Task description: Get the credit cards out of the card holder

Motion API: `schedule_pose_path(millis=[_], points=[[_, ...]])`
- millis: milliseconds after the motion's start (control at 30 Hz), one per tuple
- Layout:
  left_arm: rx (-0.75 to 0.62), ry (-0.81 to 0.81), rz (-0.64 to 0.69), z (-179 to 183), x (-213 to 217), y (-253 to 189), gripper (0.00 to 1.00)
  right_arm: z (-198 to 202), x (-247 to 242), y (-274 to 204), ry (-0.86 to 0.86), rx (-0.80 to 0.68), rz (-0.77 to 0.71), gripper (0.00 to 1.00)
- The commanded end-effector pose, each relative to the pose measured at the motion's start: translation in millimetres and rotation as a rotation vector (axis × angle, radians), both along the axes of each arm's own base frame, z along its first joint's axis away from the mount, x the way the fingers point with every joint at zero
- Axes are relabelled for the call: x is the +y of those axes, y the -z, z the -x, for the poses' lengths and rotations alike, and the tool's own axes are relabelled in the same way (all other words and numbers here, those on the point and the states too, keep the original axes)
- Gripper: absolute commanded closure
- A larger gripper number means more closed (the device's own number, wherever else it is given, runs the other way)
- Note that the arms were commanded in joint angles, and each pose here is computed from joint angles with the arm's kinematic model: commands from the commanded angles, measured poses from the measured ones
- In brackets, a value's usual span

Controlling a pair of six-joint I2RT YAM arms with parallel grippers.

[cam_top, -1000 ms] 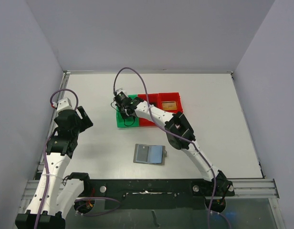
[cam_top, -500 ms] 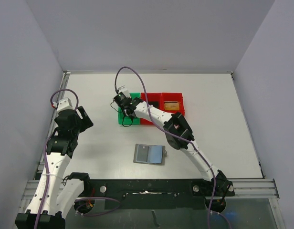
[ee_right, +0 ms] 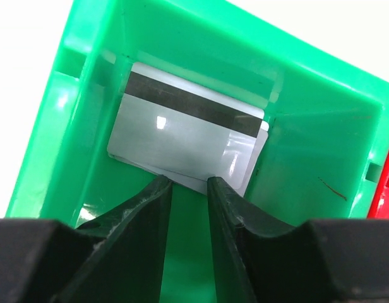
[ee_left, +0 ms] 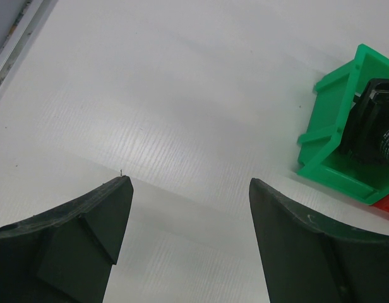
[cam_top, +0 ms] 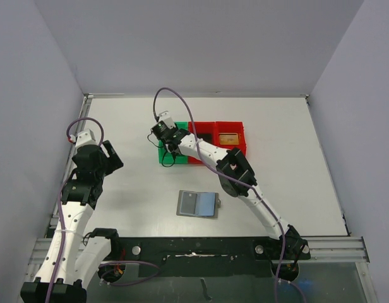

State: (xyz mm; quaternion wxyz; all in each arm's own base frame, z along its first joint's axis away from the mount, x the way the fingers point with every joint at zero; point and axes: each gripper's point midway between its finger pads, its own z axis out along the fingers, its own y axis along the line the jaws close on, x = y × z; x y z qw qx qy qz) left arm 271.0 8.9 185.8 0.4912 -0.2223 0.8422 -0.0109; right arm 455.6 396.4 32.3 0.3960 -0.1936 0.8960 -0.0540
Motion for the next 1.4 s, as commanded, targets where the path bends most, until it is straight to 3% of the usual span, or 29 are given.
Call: schedule_pose_path(millis=[0,433,733,900,1100,1367], points=[[-0.064,0.001,0.004,-10,0,-14,0.25,0,-4,7,-0.024,0.031,0.002,0.67],[-0.062,0.002,0.005,-10,0,-14,0.25,19,26,-108,-0.146,-0.027,-0.225,0.64],[-0.061,0.002,0.005,-10,0,-14,0.25,70,8,-154,-0.119,-0.046,-0.342,0.44],[-0.059,0.007,0.006,-10,-1,-13,0.25,125,-9,-140,-0.055,0.005,-0.41,0.37],[-0.044,0.021,0.007,-12,-3,-9,0.25,198,-19,-74,0.083,0.198,-0.467,0.33],[-0.032,0.032,0.011,-13,-5,-6,0.25,244,-38,-31,0.206,0.264,-0.319,0.3]])
